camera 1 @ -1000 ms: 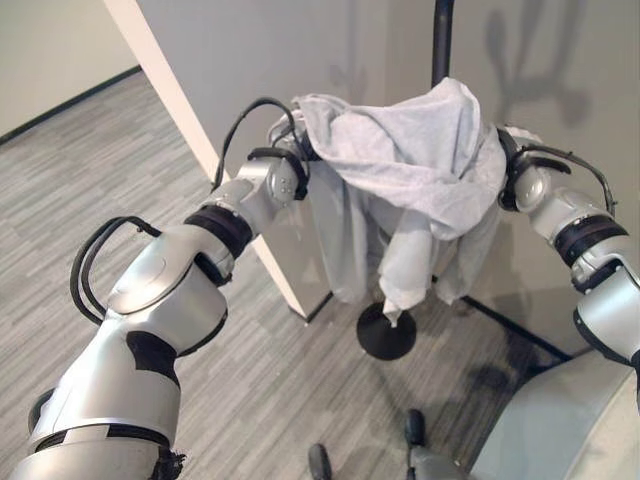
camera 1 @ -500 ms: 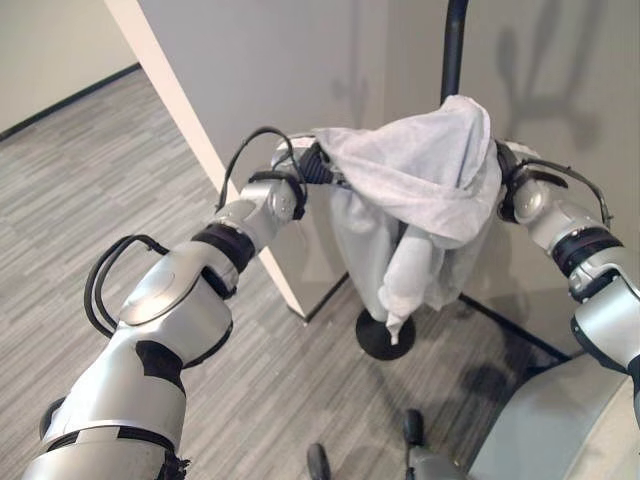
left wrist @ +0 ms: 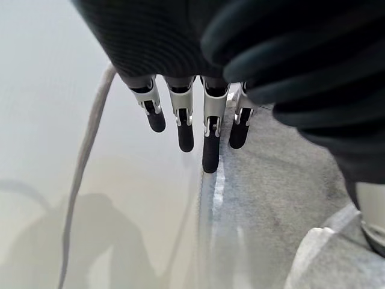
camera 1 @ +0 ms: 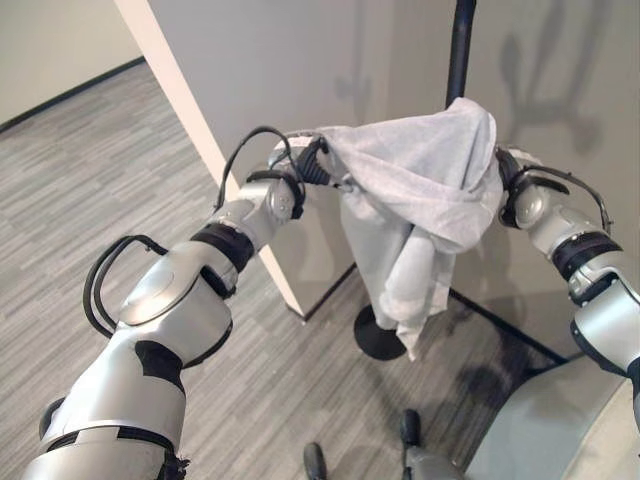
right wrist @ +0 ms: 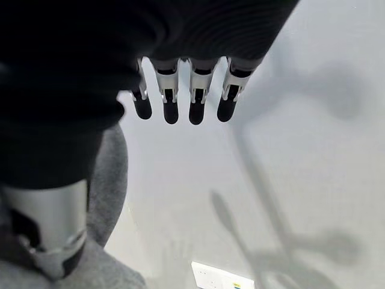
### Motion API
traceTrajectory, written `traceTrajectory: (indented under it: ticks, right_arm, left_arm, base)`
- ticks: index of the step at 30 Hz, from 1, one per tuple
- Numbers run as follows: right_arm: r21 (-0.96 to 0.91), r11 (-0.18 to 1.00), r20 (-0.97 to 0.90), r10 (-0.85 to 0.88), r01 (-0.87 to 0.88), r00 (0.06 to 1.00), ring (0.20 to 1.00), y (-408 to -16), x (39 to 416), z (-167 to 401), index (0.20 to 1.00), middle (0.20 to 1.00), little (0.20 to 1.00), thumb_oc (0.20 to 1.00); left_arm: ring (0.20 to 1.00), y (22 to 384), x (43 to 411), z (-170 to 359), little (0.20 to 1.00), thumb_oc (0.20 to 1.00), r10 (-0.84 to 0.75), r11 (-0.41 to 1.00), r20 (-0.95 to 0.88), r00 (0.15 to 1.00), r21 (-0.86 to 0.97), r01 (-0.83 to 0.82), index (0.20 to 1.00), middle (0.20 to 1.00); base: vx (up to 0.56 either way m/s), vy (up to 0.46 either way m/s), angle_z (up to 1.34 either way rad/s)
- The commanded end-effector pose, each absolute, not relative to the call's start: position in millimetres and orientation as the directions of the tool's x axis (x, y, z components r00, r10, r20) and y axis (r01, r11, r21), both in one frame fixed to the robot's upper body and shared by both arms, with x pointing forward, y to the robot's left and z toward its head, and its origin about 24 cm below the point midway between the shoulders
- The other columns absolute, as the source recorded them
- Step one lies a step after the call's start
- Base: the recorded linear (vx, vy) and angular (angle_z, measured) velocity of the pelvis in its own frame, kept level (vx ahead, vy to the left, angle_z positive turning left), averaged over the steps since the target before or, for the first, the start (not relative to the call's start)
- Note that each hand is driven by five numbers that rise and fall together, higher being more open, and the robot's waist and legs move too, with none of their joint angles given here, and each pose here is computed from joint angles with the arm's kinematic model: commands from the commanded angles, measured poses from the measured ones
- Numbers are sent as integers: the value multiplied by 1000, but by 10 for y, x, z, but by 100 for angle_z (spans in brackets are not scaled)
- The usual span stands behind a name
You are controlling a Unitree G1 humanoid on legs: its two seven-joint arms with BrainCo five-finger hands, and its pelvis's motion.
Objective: Hang the clothes on the sofa on the clothes rack.
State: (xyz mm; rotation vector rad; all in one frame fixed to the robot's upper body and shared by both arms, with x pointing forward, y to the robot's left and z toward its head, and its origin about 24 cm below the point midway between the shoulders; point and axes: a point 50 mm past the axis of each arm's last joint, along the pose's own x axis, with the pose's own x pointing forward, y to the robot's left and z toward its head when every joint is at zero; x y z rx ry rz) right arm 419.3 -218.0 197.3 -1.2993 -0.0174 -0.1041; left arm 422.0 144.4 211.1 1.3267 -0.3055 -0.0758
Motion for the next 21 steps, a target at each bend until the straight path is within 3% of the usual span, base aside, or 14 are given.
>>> traceTrajectory:
  ticks: [1,10,16,21]
  right_arm:
    - [-927,272,216,-174,258,961,1000,-2459,4176,2489,1000,1000,1000,1000]
    - [-871,379,235,-238,313,942,1000,-2652,4108,2467,1000,1000,1000,1000]
    - [-708,511,385,-298,487,873,1000,-3005,3848,2576,1000,1000,1000,1000]
    - [-626,519,465,-350,581,813,1000,-3307,3569,2580,1000,1000,1000,1000]
  left_arm:
    - [1000,1623,4258,2678,1000,1000,-145,245,317,937,929,-277,1000,1000]
    - [1000,1816,4233,2676,1000,1000,-98,260,327,940,920,-293,1000,1000]
    - [1000,2076,4020,2863,1000,1000,-94,462,476,874,799,-385,1000,1000]
    - [1000,2206,3807,2907,1000,1000,-152,535,518,842,759,-371,1000,1000]
  base:
    - [0,0,0]
    - [0,0,0]
    - [22,-3,0]
    - [46,-3,2]
